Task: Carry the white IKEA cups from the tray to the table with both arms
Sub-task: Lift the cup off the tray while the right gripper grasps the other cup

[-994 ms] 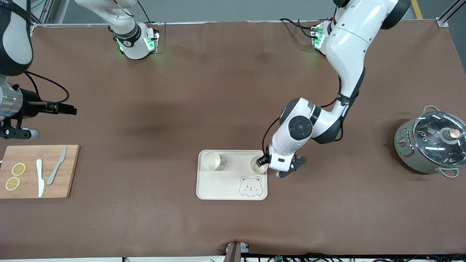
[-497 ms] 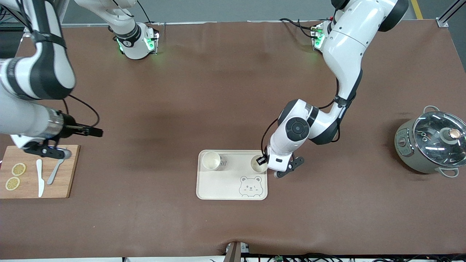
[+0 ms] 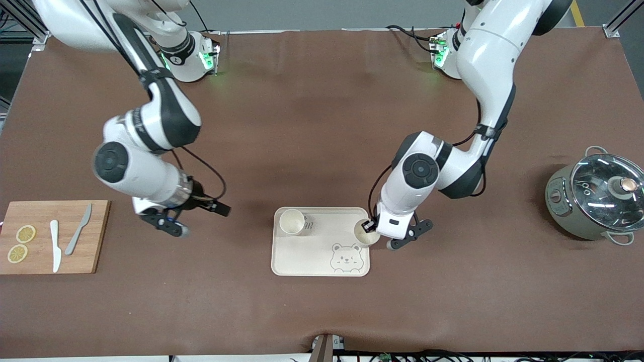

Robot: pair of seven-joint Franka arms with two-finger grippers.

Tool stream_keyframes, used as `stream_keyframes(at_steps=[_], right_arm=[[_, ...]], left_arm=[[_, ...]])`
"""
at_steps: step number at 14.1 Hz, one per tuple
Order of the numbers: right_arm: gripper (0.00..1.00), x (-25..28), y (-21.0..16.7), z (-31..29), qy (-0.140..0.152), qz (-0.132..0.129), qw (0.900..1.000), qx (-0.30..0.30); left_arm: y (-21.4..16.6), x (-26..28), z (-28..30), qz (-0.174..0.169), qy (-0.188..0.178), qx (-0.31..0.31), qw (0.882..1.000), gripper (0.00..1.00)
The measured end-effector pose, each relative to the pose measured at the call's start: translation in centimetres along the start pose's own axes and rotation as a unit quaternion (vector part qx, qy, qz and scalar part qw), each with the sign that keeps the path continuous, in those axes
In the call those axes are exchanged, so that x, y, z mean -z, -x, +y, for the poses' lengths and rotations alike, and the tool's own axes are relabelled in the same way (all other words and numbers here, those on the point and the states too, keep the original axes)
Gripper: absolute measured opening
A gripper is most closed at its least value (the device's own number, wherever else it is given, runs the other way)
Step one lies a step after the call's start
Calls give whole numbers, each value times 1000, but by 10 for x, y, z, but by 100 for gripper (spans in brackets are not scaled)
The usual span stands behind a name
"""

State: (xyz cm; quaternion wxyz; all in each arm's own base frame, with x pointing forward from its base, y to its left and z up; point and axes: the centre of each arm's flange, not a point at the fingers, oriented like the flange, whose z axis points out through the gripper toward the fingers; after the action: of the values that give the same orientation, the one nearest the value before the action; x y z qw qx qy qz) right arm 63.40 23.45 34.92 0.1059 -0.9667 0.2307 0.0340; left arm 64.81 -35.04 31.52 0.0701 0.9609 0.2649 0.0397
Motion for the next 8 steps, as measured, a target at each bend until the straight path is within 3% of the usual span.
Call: stream_keyframes(at_steps=[4, 8], right_arm=[[100, -43, 11, -30, -55, 8, 998, -37], [99, -70, 23, -44, -60, -3, 997, -51]], left_arm=[[-39, 63, -31, 9, -18, 30, 999, 3], [-77, 68, -102, 0, -59, 64, 996, 3]])
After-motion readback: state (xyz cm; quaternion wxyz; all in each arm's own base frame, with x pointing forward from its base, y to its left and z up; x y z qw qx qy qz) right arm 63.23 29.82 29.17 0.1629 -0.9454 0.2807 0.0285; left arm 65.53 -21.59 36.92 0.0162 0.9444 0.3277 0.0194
